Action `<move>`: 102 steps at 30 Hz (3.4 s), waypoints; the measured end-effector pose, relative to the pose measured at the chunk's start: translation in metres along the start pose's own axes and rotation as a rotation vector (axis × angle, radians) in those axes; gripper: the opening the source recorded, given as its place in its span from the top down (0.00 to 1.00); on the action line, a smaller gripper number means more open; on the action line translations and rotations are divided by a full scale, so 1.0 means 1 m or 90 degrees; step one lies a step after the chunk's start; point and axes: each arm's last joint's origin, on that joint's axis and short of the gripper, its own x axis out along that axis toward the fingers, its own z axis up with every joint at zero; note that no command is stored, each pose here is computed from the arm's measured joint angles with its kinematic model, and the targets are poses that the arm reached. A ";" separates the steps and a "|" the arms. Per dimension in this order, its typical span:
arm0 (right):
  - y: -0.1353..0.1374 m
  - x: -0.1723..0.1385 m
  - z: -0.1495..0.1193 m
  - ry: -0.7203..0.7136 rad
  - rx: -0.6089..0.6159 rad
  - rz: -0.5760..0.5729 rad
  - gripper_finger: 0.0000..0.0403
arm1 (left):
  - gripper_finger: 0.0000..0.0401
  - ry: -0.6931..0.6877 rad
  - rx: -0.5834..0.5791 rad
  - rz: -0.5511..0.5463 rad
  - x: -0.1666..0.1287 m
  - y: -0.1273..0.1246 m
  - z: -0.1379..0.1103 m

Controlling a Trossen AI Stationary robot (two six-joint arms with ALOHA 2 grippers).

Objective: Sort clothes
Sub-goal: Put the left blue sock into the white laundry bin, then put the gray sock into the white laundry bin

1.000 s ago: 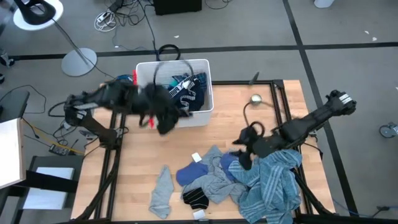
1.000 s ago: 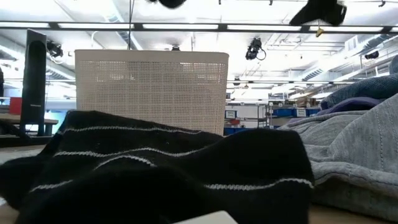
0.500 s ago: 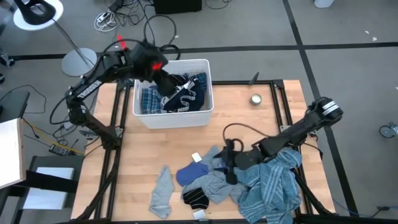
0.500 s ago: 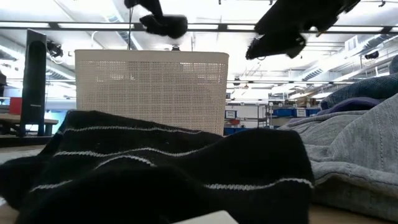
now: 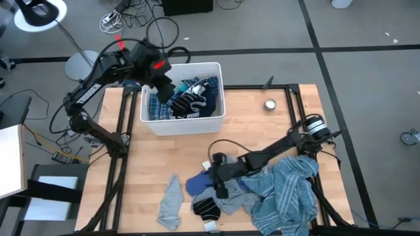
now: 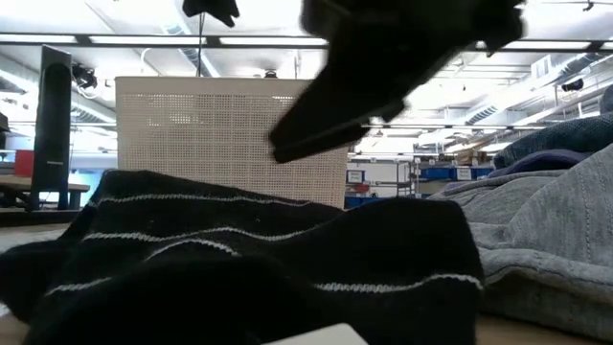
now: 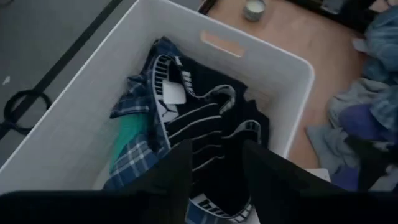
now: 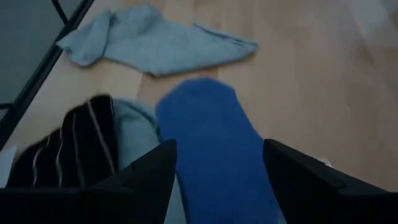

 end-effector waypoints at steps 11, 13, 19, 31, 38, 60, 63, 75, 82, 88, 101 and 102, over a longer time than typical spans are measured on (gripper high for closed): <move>-0.009 0.068 0.017 0.060 -0.012 0.045 0.43 | 0.63 -0.040 -0.064 -0.051 -0.020 -0.012 -0.083; -0.008 0.078 0.017 0.062 -0.024 0.050 0.43 | 0.63 -0.055 -0.083 -0.072 -0.022 -0.015 -0.102; -0.010 0.098 0.014 0.106 -0.042 0.050 0.46 | 0.63 -0.048 -0.130 -0.152 -0.019 -0.028 -0.148; -0.030 0.075 0.054 0.190 -0.061 0.003 0.96 | 0.64 -0.037 -0.089 -0.232 -0.001 -0.064 -0.173; -0.038 -0.010 0.111 0.214 -0.106 -0.075 0.98 | 0.64 0.020 -0.062 -0.227 0.019 -0.088 -0.190; -0.083 -0.222 0.233 -0.147 -0.038 -0.265 0.99 | 0.64 0.153 0.098 -0.272 0.084 -0.189 -0.252; -0.101 -0.225 0.240 -0.177 -0.024 -0.274 0.99 | 0.64 0.175 0.142 -0.273 0.095 -0.206 -0.265; -0.176 -0.212 0.247 -0.227 0.034 -0.293 0.99 | 0.64 0.193 0.202 -0.283 0.128 -0.250 -0.303; -0.224 -0.162 0.242 -0.233 0.068 -0.316 0.98 | 0.64 0.176 0.179 -0.312 0.138 -0.262 -0.316; -0.253 -0.134 0.231 -0.222 0.131 -0.375 0.90 | 0.64 0.176 0.088 -0.339 0.150 -0.251 -0.340; -0.245 -0.176 0.231 -0.209 0.179 -0.357 0.53 | 0.64 0.169 0.170 -0.320 0.161 -0.240 -0.359; -0.240 -0.186 0.234 -0.220 0.175 -0.353 0.50 | 0.64 0.159 0.193 -0.317 0.162 -0.240 -0.360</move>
